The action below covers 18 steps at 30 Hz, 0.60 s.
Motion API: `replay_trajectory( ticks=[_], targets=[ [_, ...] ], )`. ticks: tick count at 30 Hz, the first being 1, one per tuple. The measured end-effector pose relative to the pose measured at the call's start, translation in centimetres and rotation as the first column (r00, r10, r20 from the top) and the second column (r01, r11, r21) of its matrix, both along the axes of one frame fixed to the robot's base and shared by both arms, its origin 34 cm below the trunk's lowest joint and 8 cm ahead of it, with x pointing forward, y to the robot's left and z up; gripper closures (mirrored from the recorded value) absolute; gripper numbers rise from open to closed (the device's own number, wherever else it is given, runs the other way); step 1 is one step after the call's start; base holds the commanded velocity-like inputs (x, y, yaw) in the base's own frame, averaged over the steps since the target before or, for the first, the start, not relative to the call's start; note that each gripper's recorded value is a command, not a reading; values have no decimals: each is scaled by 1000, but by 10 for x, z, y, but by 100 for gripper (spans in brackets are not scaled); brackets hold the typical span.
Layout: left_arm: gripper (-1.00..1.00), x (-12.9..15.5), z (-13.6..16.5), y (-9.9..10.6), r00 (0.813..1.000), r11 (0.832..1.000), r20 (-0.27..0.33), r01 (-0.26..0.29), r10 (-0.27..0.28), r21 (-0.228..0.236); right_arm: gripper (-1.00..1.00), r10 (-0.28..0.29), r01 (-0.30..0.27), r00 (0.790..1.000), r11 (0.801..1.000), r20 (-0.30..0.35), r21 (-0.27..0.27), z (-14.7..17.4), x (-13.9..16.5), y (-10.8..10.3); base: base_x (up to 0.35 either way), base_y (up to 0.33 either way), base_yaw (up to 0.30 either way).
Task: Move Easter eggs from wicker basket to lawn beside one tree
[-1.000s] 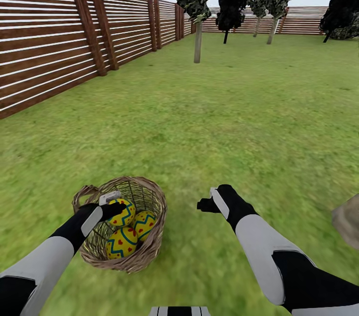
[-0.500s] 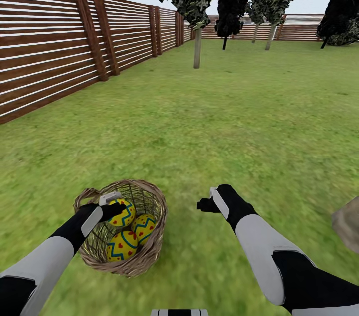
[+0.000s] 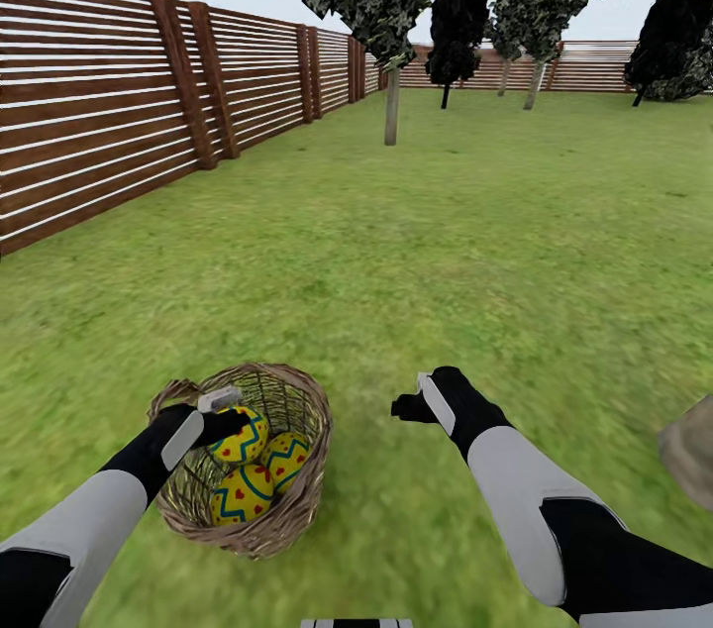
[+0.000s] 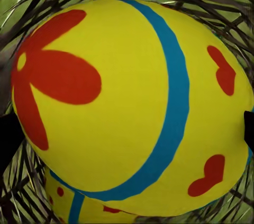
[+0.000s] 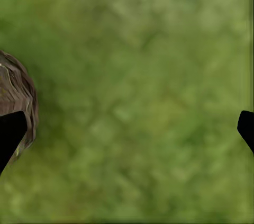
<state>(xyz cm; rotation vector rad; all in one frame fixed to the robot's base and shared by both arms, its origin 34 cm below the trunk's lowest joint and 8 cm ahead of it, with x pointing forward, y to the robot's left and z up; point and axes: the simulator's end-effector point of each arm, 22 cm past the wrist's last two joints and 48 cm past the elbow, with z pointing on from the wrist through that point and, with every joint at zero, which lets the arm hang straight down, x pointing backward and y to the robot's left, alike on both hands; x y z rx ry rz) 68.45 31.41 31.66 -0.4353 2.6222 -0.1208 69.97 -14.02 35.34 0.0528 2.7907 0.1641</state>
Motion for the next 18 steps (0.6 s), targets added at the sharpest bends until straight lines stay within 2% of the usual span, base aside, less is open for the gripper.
replay_trajectory(
  ticks=[5, 18],
  targets=[
    [100, 0, 10, -1, 1000, 1000, 5, 2, -2, -1, -100, 0, 0, 1000, 1000, 20, 0, 13, 3, 0, 0, 0, 0],
    [100, -23, 31, -9, 992, 999, -114, 42, -45, -23, -100, 0, 0, 997, 1000, 73, 0, 48, 9, 0, 0, 0, 0]
  ],
)
